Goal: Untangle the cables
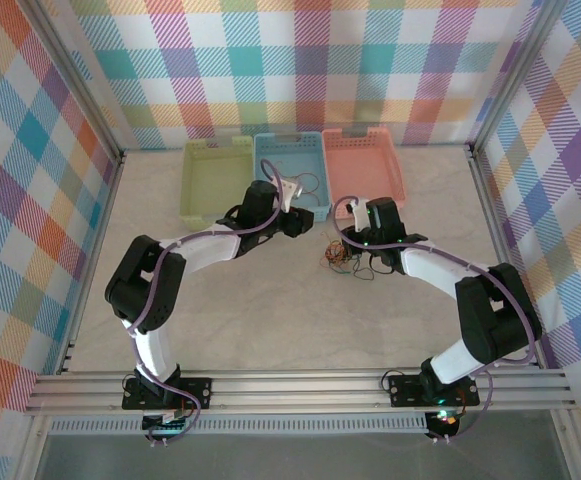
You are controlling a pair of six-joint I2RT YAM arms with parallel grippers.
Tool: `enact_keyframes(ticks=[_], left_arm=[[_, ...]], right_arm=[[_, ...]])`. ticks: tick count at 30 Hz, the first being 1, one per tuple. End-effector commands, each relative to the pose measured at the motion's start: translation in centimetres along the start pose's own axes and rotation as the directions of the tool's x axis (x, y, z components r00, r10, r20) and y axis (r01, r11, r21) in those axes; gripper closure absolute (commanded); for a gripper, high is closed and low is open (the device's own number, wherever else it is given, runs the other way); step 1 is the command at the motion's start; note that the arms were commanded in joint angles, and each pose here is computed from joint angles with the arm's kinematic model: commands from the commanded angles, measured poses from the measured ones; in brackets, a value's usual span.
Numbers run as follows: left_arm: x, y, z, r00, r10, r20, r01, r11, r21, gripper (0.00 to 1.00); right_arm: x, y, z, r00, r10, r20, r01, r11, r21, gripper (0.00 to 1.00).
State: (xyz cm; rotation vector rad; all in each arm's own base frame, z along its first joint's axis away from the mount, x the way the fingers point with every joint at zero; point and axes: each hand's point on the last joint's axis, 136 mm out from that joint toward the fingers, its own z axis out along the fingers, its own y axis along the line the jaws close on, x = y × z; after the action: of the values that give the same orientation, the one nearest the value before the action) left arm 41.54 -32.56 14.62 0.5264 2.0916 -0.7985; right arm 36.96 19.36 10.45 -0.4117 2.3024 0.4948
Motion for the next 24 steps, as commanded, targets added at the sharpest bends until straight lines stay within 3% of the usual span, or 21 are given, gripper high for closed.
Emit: enact_keyframes(ticks=[1, 9, 17, 24], left_arm=[[-0.4, -1.8, 0.4, 0.999, 0.044, -0.009, -0.044, 0.997, 0.071, 0.54], [-0.3, -5.5, -0.5, 0.996, 0.09, 0.013, -0.09, 0.964, 0.248, 0.52], [0.4, -9.6, -1.5, 0.991, 0.136, -0.004, -0.119, 0.883, 0.453, 0.58], [1.1, -10.9, -1.4, 0.984, 0.176, -0.018, -0.144, 0.857, 0.495, 0.57]], right_arm=[[-3.4, 1.1, -2.1, 0.992, 0.089, 0.094, -0.084, 0.995, -0.062, 1.0], [-4.8, 3.3, -3.6, 0.968, 0.241, 0.068, -0.224, 0.955, -0.195, 1.0], [-5.5, 4.4, -3.1, 0.931, 0.366, -0.003, -0.35, 0.889, -0.296, 1.0], [-6.9, 3.2, -2.8, 0.87, 0.492, -0.041, -0.473, 0.809, -0.349, 1.0]])
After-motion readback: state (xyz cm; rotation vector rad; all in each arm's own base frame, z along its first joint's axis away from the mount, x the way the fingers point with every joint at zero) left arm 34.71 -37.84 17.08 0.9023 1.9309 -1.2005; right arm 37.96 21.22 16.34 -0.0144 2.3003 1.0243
